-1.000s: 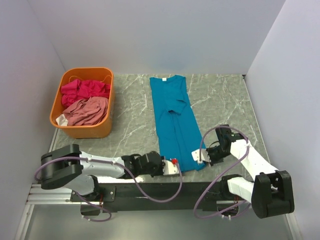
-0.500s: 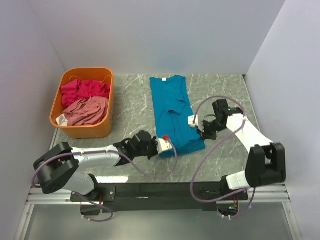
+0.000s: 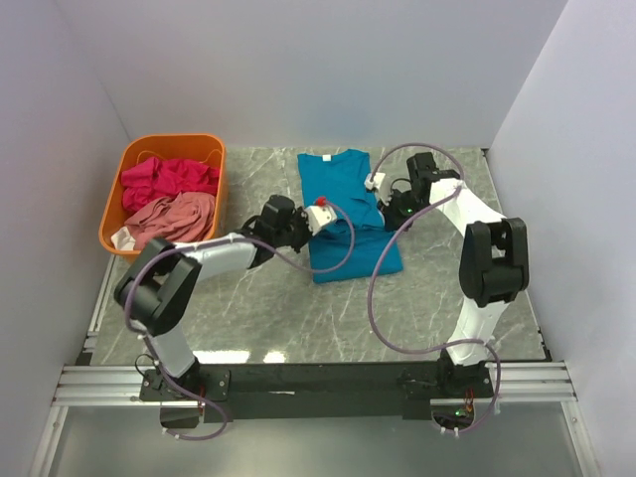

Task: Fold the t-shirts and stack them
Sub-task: Fold the tshirt

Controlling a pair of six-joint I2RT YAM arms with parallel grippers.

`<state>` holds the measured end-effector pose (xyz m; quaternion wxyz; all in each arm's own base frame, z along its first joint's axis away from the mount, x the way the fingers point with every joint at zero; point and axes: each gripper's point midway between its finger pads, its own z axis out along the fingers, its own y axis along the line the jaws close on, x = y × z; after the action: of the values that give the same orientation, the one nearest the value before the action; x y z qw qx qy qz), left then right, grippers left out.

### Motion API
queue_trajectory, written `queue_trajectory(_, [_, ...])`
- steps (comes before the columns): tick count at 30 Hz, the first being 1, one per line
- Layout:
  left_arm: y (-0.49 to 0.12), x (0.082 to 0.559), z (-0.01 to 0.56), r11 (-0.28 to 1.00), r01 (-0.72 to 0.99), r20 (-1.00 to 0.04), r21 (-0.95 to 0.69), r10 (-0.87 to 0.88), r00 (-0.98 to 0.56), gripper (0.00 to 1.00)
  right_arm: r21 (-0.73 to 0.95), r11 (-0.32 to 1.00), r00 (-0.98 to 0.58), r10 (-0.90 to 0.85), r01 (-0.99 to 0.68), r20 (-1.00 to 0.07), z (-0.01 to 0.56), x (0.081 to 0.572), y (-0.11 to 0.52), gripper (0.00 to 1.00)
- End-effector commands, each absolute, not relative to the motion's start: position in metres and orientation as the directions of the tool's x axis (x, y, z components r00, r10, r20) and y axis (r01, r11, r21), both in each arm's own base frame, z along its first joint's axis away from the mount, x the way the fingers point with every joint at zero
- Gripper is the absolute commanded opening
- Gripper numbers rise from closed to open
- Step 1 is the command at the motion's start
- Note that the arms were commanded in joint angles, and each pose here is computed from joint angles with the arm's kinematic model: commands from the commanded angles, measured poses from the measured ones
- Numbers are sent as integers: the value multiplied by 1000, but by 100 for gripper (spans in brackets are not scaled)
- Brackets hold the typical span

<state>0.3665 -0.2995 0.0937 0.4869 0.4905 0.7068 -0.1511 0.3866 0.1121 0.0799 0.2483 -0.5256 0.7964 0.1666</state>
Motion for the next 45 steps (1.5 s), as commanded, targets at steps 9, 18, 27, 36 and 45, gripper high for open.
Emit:
queue_trajectory(9, [-299,419,90,458,852,-829,256,557,-51,0,-32,571,-441,-666,-820,-601,89,447,114,0])
queue_trajectory(18, [-302,442,90,459,852,-827,253,559,-55,1,-29,613,-481,-648,-790,-591,84,466,113,0])
queue_trajectory(27, [-300,454,81,465,851,-820,245,567,-74,0,-36,632,-492,-637,-774,-594,83,475,112,0])
queue_trajectory(36, [-294,461,82,480,842,-818,247,569,-84,1,-35,634,-495,-635,-772,-593,82,482,114,0])
queue_trajectory(45, [-290,469,85,486,835,-816,256,572,-83,0,-35,634,-496,-636,-772,-591,82,486,120,0])
